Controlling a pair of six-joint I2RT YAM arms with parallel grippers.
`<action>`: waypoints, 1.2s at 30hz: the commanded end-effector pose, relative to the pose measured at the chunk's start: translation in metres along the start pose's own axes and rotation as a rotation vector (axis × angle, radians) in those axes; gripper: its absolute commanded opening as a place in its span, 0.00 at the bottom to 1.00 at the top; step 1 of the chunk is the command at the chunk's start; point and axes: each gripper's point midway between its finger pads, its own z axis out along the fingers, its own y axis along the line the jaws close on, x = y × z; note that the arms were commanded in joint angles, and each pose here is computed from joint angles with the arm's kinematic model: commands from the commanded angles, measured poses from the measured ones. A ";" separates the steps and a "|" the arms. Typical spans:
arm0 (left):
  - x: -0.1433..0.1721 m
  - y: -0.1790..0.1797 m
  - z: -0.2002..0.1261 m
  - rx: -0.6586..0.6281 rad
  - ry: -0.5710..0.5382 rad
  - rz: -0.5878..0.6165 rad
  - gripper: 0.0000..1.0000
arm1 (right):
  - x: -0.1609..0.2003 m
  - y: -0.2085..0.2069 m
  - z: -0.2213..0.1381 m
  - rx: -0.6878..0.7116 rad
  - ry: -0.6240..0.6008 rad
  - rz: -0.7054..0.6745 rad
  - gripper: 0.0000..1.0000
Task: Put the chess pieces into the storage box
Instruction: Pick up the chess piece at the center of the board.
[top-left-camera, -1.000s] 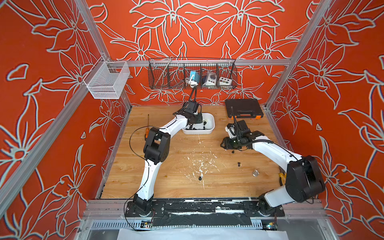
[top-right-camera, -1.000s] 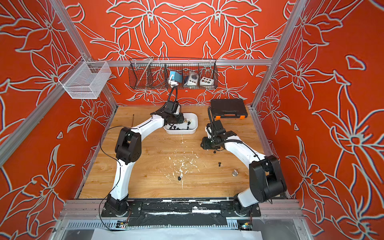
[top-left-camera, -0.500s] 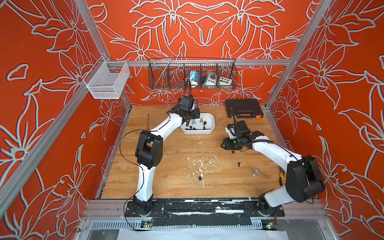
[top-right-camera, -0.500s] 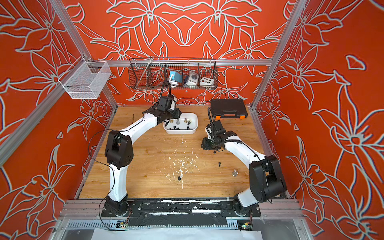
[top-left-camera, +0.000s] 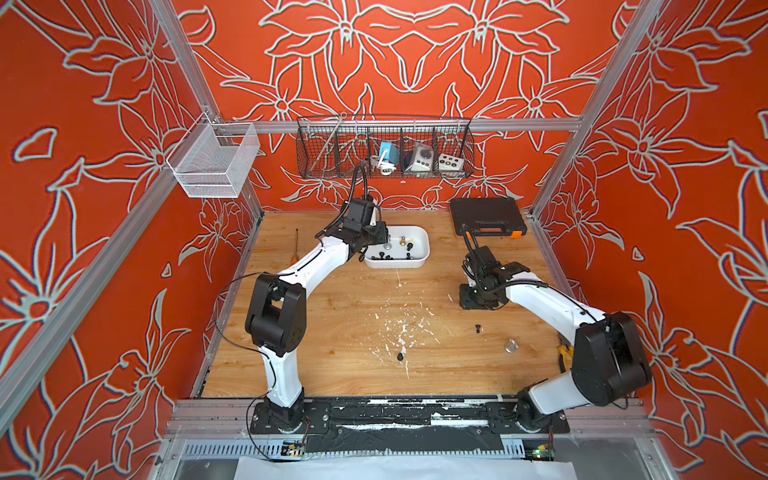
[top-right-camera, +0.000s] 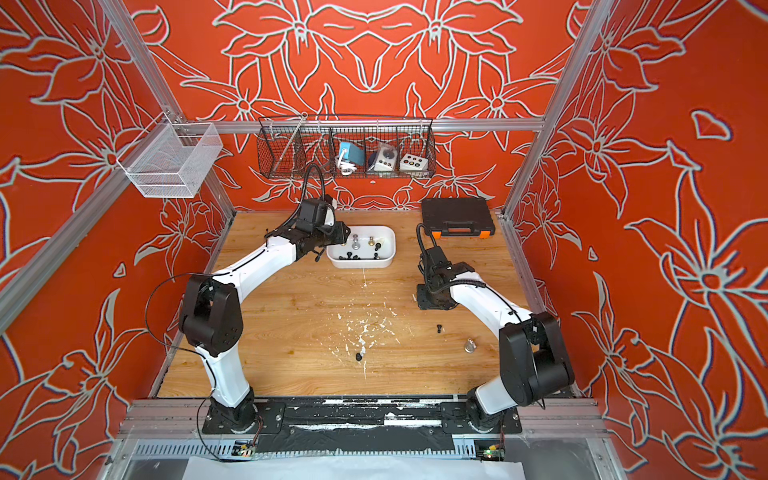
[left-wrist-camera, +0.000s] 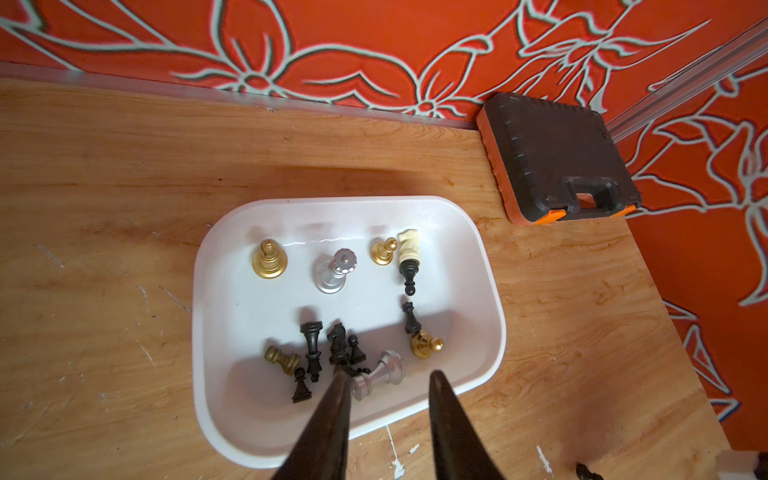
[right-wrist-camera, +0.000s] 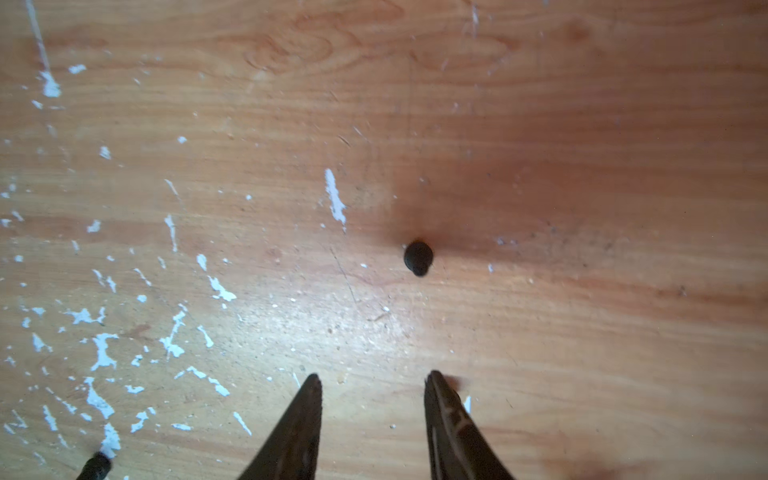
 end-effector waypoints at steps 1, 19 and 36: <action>-0.010 -0.004 -0.016 0.033 -0.043 0.001 0.33 | 0.028 -0.025 -0.003 0.105 0.060 0.055 0.43; 0.017 0.009 -0.024 0.032 -0.012 -0.035 0.33 | 0.044 -0.036 0.026 0.127 0.110 0.103 0.34; 0.025 0.013 -0.027 0.027 -0.002 -0.042 0.33 | 0.057 -0.040 0.045 0.141 0.167 0.094 0.25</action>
